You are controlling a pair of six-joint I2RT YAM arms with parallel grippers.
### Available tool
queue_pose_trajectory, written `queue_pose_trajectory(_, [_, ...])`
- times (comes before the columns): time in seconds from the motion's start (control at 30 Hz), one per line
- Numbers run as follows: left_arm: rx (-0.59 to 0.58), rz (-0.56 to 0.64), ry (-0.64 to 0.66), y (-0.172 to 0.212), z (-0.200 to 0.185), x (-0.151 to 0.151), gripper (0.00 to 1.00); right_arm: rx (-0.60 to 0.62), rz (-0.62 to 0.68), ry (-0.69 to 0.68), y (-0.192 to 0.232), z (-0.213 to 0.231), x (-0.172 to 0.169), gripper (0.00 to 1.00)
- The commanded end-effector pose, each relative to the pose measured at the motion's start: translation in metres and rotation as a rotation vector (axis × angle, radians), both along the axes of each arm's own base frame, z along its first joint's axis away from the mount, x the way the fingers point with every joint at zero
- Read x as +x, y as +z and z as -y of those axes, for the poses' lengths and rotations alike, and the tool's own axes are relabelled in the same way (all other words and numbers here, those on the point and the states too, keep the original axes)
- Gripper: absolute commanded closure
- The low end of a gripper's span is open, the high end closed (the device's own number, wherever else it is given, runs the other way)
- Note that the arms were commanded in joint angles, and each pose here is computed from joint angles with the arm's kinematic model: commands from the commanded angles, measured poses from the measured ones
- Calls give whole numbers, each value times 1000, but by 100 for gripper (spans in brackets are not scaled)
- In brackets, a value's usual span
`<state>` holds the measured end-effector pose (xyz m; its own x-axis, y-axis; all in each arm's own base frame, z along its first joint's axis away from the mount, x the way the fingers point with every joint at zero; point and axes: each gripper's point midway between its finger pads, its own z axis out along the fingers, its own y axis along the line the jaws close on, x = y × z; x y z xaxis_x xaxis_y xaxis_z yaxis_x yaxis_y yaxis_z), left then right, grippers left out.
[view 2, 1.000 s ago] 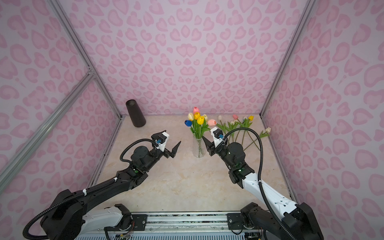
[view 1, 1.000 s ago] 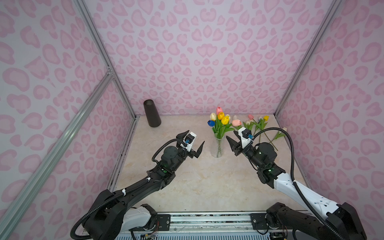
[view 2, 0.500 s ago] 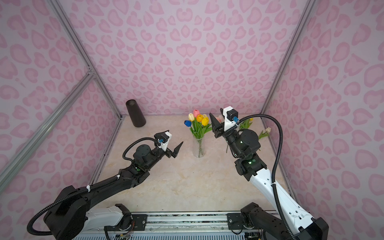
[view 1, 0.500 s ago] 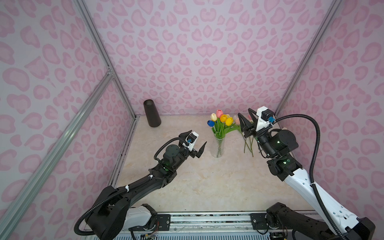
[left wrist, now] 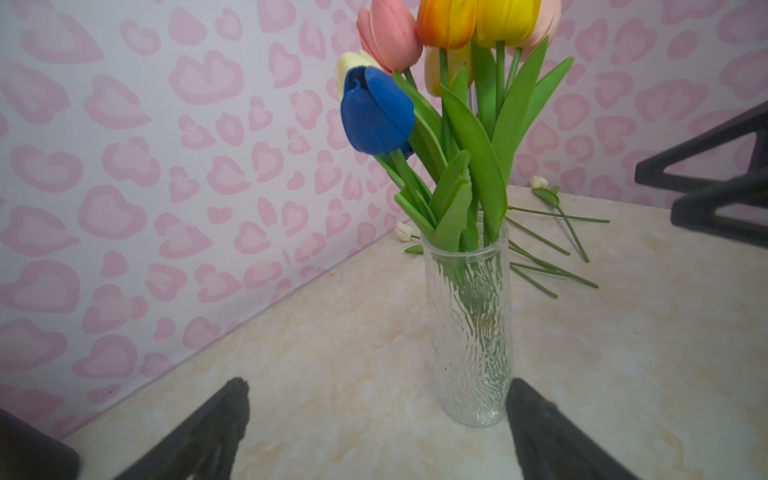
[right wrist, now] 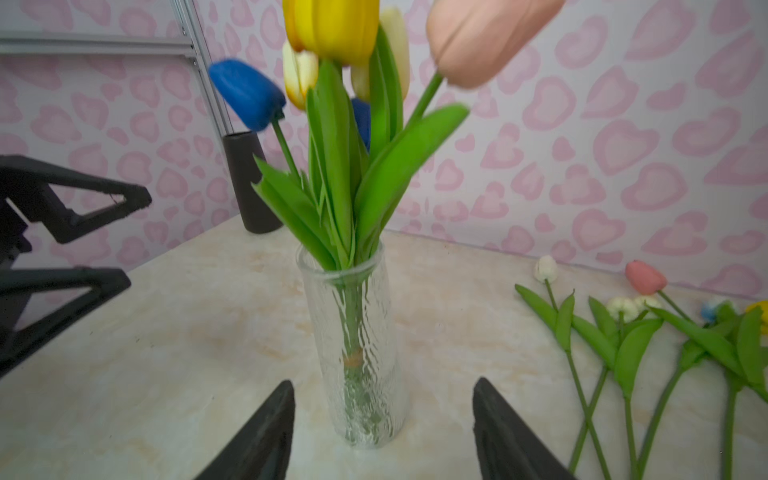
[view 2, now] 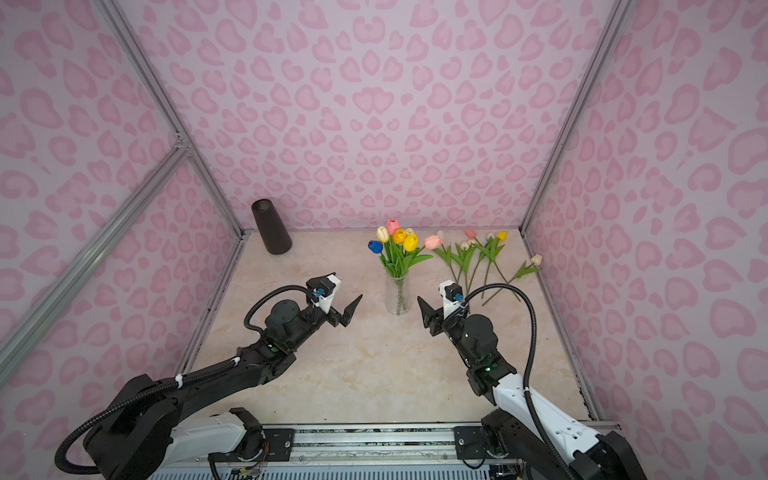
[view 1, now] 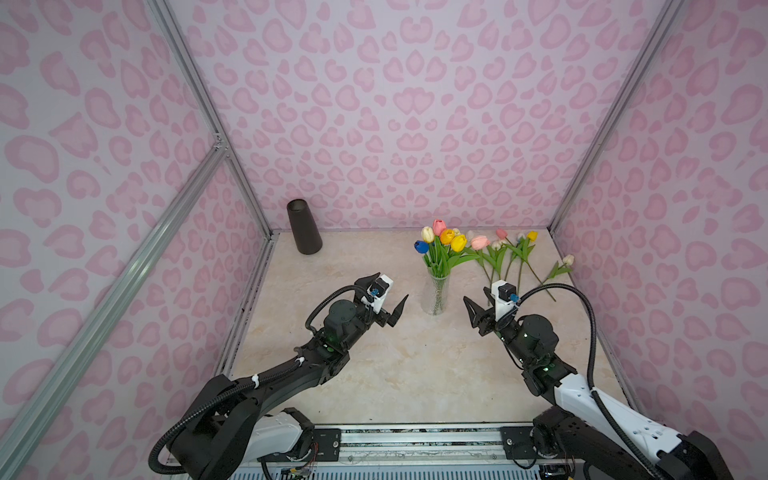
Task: Arrange the flowers into the vase
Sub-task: 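Move the right gripper back to the vase and push the tulip stems down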
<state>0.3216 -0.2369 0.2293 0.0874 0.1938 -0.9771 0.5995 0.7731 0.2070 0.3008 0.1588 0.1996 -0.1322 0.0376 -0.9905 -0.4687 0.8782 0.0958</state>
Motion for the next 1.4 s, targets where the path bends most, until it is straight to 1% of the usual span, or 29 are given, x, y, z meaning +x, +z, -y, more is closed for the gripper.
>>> queue_pose_trajectory(0.0, [-65,39,5,16,-2,-1,3,49,87,49,7,-11,2,23])
queue_pose_trajectory(0.1, [-64,51,7,20,-3,-2,3,18,107,119,-2,-28,10,14])
queue_pose_trajectory(0.33, [-55,64,17,24,-6,-3,3,35,168,147,-7,-51,42,6])
queue_pose_trajectory(0.4, [-52,63,19,24,-7,-3,3,43,185,136,-7,-53,51,5])
queue_pose_trajectory(0.63, [-46,70,28,26,-9,-3,3,59,263,83,-12,-54,73,1])
queue_pose_trajectory(0.93, [-49,78,16,34,-6,-2,3,56,280,116,-14,-74,98,2])
queue_pose_trajectory(1.2, [-50,89,18,40,-5,-1,3,32,278,196,-22,-92,103,22])
queue_pose_trajectory(1.37, [-44,84,50,40,-9,4,3,2,272,207,-23,-94,105,37])
